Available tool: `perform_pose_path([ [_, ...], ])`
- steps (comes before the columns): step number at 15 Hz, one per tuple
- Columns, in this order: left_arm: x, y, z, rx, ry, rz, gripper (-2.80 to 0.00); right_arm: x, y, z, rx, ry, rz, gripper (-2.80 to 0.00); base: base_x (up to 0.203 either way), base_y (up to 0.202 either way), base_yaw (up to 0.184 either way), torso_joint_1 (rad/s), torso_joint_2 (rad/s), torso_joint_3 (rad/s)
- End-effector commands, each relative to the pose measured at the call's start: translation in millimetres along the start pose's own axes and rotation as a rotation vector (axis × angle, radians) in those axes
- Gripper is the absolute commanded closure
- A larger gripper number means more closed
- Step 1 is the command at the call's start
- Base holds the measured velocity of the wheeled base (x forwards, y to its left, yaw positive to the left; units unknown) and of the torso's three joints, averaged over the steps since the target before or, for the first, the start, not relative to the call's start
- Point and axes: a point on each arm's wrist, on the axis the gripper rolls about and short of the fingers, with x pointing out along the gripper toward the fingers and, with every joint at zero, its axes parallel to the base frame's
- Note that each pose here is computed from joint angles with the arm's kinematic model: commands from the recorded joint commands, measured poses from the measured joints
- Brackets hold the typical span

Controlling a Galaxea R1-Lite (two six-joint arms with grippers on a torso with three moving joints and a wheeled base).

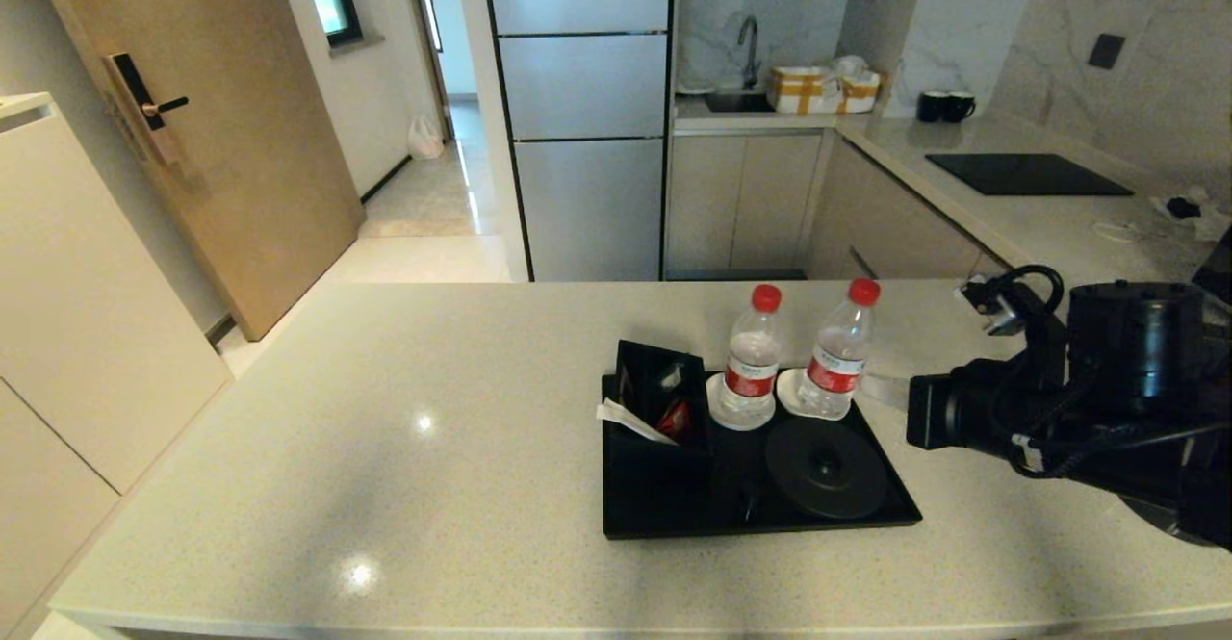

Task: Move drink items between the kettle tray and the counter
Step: Pick up the bottled water

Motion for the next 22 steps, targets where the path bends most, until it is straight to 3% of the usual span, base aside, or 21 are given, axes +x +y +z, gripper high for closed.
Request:
perform_pose_path([
  [1,0.0,0.0,-0.1,0.000,0.000,0.001,0.00,5.3,-0.6,-2.8,0.027,0.014,0.005,-2.80,0.000,0.000,0.000,0.000,0.00,0.000],
  [7,0.0,0.0,0.0,0.001,-0.001,0.001,0.00,18.8,29.0,-5.2,0.025,-0.043,0.099,-2.80,0.000,0.000,0.000,0.000,0.00,0.000],
  [12,0.0,0.0,-0.1,0.000,0.000,0.001,0.00,76.7,27.9,-21.8,0.006,-0.060,-0.006,-2.80,0.000,0.000,0.000,0.000,0.00,0.000],
  [17,0.0,0.0,-0.1,0.000,0.000,0.001,0.00,102.1,29.7,-1.3,-0.006,-0.141,-0.032,-2.80,0.000,0.000,0.000,0.000,0.00,0.000],
  [22,0.0,0.0,-0.2,0.002,0.001,0.001,0.00,120.5,16.3,1.2,-0.036,-0.168,-0.126,-2.80,0.000,0.000,0.000,0.000,0.00,0.000],
])
